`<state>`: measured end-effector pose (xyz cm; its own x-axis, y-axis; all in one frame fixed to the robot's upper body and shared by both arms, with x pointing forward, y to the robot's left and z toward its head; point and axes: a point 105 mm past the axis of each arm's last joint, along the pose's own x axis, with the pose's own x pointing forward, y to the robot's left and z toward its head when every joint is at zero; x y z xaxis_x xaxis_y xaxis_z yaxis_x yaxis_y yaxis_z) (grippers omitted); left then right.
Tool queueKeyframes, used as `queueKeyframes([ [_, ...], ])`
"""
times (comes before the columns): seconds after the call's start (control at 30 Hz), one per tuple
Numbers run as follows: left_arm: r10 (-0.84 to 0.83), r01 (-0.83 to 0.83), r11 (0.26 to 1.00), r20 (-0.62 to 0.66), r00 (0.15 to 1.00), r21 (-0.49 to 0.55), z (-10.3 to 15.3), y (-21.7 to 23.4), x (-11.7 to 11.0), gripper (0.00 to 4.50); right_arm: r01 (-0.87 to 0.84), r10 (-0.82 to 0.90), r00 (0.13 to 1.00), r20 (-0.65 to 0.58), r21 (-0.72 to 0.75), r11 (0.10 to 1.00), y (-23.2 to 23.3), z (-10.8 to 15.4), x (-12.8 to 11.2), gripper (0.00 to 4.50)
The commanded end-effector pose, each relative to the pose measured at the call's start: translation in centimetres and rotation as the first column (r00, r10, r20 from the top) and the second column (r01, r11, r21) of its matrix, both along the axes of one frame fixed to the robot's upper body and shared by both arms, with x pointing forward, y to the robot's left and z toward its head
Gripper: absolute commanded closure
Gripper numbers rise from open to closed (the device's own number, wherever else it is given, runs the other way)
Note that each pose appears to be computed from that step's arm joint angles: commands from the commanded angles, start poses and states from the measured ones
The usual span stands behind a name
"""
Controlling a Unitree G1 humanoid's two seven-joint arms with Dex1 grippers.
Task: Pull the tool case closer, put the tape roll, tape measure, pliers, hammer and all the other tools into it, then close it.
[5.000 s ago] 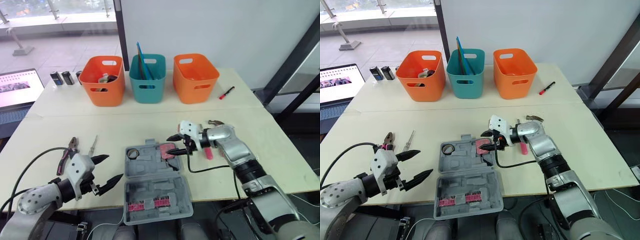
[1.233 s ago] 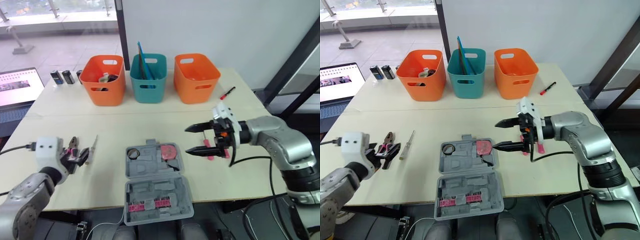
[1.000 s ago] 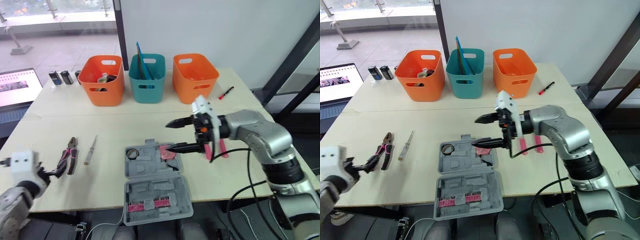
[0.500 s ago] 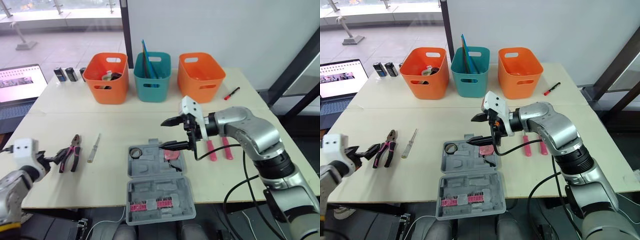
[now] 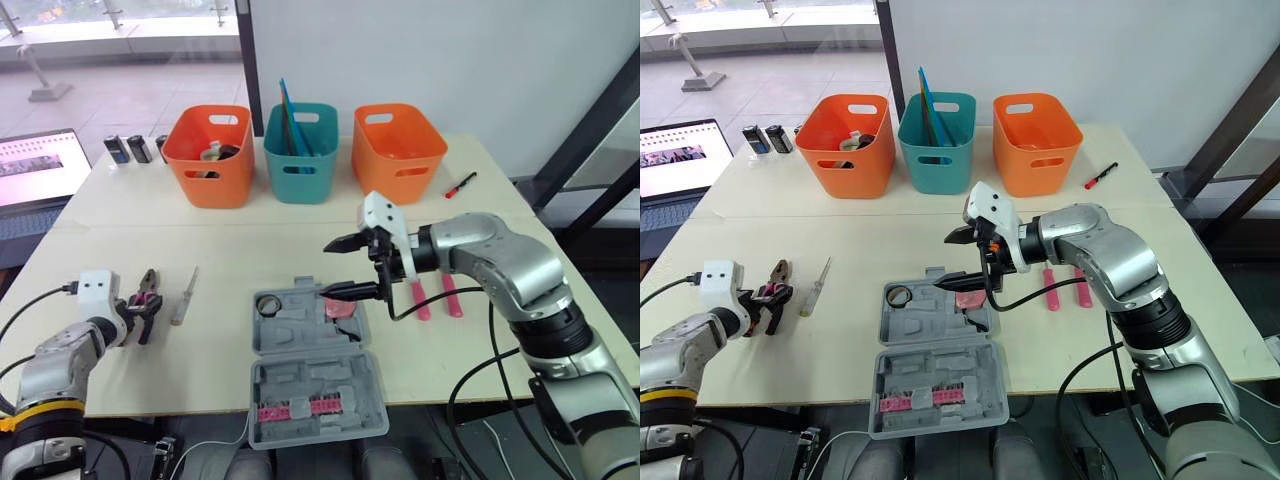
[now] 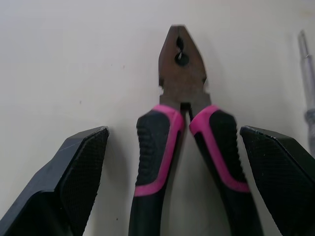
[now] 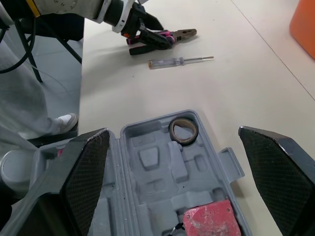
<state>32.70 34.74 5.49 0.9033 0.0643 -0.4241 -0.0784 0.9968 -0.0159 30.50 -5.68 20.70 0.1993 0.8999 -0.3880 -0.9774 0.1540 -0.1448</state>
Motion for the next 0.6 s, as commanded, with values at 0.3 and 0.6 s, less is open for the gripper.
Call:
queueKeyframes([
  [0.3,-0.030,0.029,0.999,0.029,0.999,0.015,0.4,-1.1,0.8,1.94,0.012,-0.012,0.998,0.069,0.008,1.000,-0.1,1.3,0.3,0.00],
  [0.6,-0.296,0.260,0.952,0.263,0.918,0.164,9.1,-3.4,1.5,1.94,-0.045,0.044,0.994,0.098,0.006,0.999,-0.3,1.5,0.0,0.00],
])
